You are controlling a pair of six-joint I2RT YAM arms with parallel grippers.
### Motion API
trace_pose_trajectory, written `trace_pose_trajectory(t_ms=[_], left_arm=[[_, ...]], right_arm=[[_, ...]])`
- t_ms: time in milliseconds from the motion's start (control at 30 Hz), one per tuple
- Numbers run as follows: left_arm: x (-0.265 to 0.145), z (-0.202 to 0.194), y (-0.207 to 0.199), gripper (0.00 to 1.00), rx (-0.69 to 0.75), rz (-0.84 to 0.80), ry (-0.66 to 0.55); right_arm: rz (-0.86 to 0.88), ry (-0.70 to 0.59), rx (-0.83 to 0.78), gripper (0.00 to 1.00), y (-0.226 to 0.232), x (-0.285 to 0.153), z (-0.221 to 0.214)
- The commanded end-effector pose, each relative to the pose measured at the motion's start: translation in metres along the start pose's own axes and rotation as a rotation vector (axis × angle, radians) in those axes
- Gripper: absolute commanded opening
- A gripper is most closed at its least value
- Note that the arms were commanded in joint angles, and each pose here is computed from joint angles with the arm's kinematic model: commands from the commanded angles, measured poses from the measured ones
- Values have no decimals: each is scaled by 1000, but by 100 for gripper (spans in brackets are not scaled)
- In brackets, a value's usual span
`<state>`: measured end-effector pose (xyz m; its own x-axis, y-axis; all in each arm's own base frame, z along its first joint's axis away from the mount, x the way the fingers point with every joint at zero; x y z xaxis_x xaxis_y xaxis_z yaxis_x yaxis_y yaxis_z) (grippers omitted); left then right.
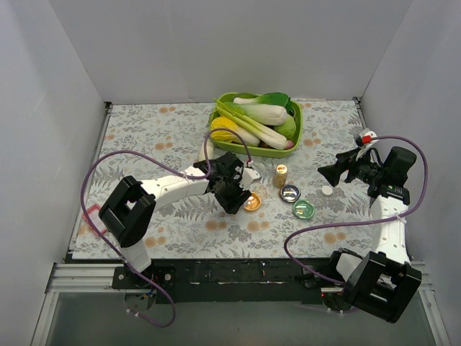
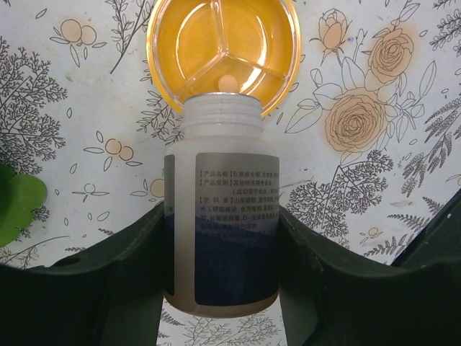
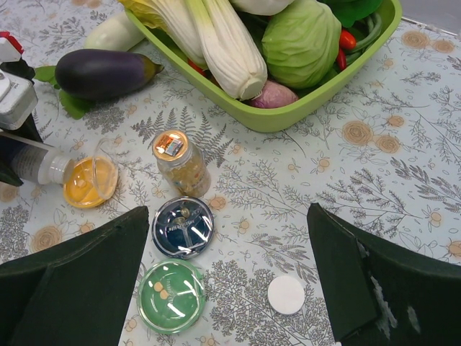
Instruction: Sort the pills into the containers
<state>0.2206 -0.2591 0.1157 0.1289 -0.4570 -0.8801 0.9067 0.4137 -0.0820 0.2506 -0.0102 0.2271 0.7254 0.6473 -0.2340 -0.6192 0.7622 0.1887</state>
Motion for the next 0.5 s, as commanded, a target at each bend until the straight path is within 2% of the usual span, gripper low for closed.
trace_pose_trajectory(t_ms=[0,467], left_arm=[[-13,19,0,0,30,25,-44],[-14,20,-2,0,43,24,-17]], right_arm=[[-2,-20,-19,98,-1,-1,4],[-3,-21,-22,98,-1,-1,5]])
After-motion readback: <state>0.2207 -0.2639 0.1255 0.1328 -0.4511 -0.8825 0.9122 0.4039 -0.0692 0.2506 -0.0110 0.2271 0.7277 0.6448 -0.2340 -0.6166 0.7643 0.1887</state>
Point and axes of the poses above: each gripper's point midway between its finger pads, its own x axis out along the fingers, its own y axis along the line the jaws close on, z = x × y, the point moved 7 cm from there along -x, back along the fingers, and after that the axes turned 5 degrees about x, right-handed, at the moved point
